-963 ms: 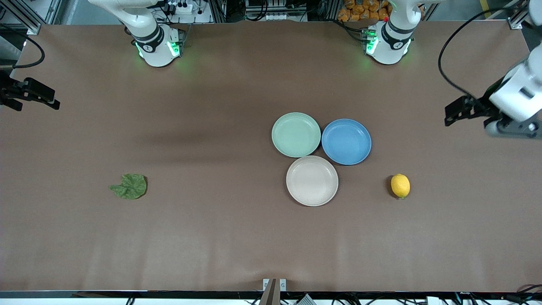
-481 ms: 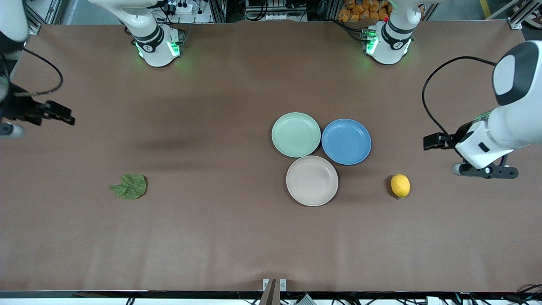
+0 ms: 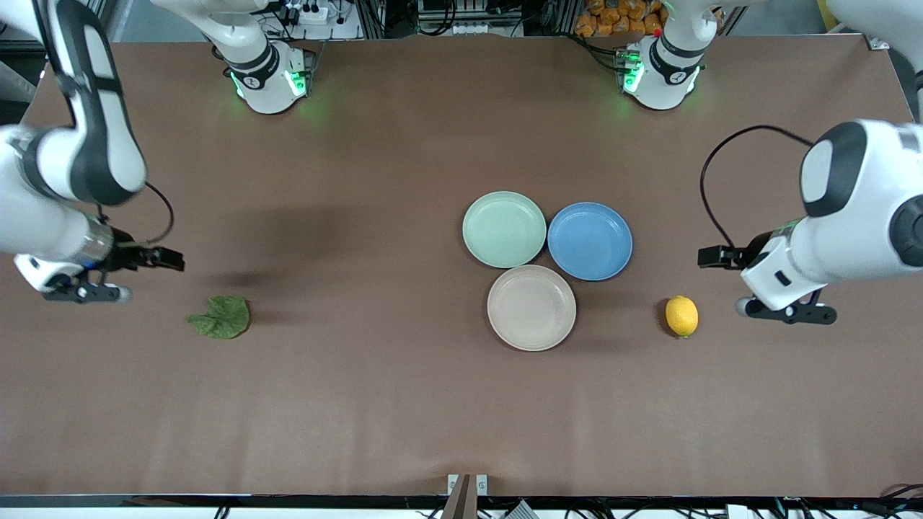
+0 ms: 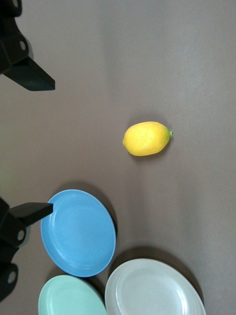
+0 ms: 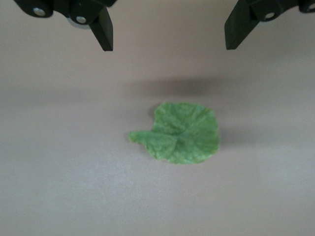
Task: Place lemon and lettuce in plates
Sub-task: 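Lower the right gripper onto the lettuce while the left gripper grasps the lemon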
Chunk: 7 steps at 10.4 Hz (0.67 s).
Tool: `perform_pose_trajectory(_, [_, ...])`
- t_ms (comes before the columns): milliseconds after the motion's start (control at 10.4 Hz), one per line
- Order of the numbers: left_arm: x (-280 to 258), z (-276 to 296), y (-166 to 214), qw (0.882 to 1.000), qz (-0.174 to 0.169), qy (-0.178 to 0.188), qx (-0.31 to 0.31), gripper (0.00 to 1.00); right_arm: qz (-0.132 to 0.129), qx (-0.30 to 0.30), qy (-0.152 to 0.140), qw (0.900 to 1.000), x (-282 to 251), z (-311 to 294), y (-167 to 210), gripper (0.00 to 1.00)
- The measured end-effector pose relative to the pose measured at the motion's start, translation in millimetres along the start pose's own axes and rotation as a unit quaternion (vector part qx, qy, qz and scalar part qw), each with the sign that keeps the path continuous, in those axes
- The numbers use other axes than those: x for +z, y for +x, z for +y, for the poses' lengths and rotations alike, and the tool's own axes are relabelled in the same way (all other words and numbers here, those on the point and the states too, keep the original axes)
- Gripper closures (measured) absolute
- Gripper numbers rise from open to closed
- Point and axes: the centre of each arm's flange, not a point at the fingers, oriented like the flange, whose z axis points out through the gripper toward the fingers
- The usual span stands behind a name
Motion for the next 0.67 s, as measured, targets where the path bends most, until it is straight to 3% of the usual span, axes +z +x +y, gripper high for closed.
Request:
perform_pose_trajectory(385, [77.8, -16.9, 19.1, 1.000, 0.018, -0.006, -0.012, 0.00, 0.028, -0.003, -0.010, 1.000, 101.5, -1.4, 26.4, 0.02])
perform_pose_trajectory(674, [127.9, -28.0, 21.5, 1.000, 0.012, -0.009, -0.021, 0.00, 0.046, -0.008, -0.014, 0.999, 140.9, -5.3, 33.5, 0.11])
